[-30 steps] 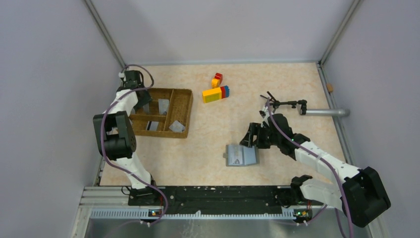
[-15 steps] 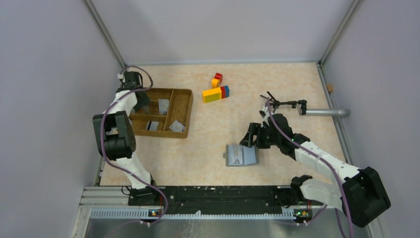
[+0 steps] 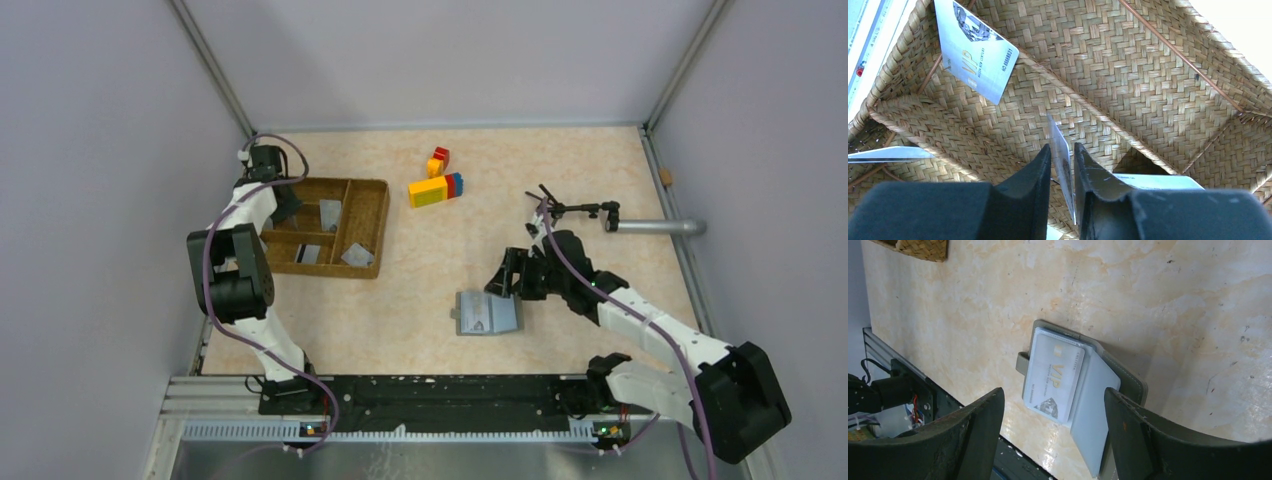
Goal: Put the credit cards into the card holder
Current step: Pick up the credit card from the storage box.
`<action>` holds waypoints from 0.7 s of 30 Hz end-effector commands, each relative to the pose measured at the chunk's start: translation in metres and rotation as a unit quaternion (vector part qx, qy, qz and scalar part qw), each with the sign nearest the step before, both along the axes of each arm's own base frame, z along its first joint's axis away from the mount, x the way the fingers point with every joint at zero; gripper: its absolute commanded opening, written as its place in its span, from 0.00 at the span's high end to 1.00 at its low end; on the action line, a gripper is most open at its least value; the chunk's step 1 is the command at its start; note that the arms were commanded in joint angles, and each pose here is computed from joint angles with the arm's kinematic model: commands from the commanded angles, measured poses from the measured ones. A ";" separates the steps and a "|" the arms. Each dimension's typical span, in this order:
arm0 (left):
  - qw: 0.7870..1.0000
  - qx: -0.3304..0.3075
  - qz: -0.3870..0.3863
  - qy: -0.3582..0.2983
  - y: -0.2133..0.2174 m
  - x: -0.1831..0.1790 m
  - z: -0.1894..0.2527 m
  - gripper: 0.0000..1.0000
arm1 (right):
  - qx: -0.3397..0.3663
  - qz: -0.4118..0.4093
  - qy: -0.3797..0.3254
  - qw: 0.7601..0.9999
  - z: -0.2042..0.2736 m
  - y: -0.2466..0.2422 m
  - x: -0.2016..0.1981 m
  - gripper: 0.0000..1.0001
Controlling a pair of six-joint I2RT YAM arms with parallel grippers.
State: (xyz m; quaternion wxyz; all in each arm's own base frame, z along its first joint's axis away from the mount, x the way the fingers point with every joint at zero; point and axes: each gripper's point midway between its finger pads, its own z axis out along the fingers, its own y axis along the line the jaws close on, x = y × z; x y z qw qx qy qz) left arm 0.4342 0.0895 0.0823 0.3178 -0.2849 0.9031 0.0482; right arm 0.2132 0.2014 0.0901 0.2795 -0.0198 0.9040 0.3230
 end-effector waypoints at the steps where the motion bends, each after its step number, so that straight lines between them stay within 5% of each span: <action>1: 1.000 0.001 0.001 -0.021 0.003 0.007 0.008 0.78 | 0.008 -0.013 -0.021 1.000 0.010 -0.003 0.007 0.28; 9: 0.998 -0.002 -0.002 -0.062 0.003 0.008 0.049 1.00 | 0.000 -0.023 -0.025 0.999 0.013 -0.008 0.007 0.28; 21: 0.988 -0.011 -0.043 -0.148 -0.014 -0.015 0.131 1.00 | -0.020 -0.046 -0.052 0.997 0.034 -0.021 0.010 0.28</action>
